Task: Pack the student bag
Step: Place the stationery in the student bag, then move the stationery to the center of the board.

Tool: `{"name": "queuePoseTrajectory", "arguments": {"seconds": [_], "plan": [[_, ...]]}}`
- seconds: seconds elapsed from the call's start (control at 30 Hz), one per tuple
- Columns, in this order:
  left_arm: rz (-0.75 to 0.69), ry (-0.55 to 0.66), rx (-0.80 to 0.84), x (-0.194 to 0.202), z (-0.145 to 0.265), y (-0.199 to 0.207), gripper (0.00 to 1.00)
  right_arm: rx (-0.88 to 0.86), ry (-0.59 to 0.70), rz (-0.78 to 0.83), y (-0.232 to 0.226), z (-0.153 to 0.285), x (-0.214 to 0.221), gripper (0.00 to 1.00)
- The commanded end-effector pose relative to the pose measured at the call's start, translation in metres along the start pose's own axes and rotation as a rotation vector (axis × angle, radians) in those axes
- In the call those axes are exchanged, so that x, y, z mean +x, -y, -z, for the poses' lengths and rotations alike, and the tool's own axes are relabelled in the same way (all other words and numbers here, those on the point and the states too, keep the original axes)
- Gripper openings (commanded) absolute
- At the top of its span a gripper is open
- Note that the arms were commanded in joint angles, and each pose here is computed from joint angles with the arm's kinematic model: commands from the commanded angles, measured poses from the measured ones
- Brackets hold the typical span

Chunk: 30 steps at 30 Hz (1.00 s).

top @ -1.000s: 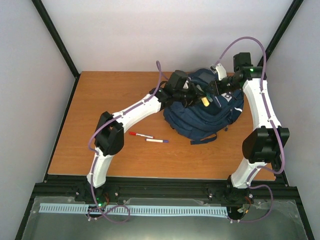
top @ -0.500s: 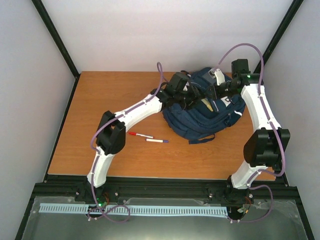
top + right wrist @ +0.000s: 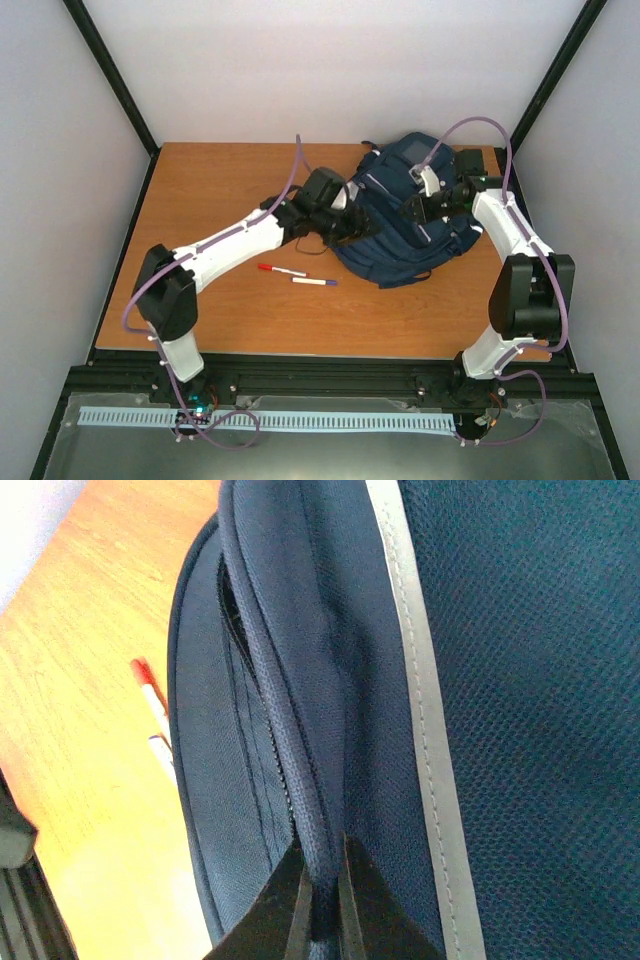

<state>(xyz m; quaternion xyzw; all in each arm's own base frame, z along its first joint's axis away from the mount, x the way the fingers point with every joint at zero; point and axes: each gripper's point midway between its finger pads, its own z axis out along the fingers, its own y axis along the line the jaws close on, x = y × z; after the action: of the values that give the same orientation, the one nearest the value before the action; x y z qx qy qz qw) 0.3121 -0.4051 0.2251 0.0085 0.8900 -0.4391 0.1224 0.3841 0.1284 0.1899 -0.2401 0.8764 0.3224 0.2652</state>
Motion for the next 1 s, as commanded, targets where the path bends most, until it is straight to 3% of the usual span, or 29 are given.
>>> {"name": "queuePoseTrajectory", "arguments": {"seconds": [0.0,0.17,0.33,0.7,0.97], "plan": [[-0.076,-0.044,-0.219,0.036,0.018,-0.076,0.57,-0.035,0.040,0.052,-0.006,-0.005,0.010,0.03],[-0.026,0.007,-0.424,0.061,0.039,-0.149,0.57,-0.080,0.037,0.072,-0.010,-0.013,0.026,0.03],[0.045,0.029,-0.555,0.070,0.045,-0.186,0.58,-0.165,0.031,0.075,-0.019,-0.019,0.030,0.03],[0.194,0.017,-0.622,0.073,0.021,-0.211,0.56,-0.173,-0.005,0.083,-0.016,-0.022,0.036,0.08],[0.289,0.009,-0.656,0.066,0.002,-0.213,0.51,-0.148,-0.012,0.055,-0.012,-0.022,0.035,0.03]]}}
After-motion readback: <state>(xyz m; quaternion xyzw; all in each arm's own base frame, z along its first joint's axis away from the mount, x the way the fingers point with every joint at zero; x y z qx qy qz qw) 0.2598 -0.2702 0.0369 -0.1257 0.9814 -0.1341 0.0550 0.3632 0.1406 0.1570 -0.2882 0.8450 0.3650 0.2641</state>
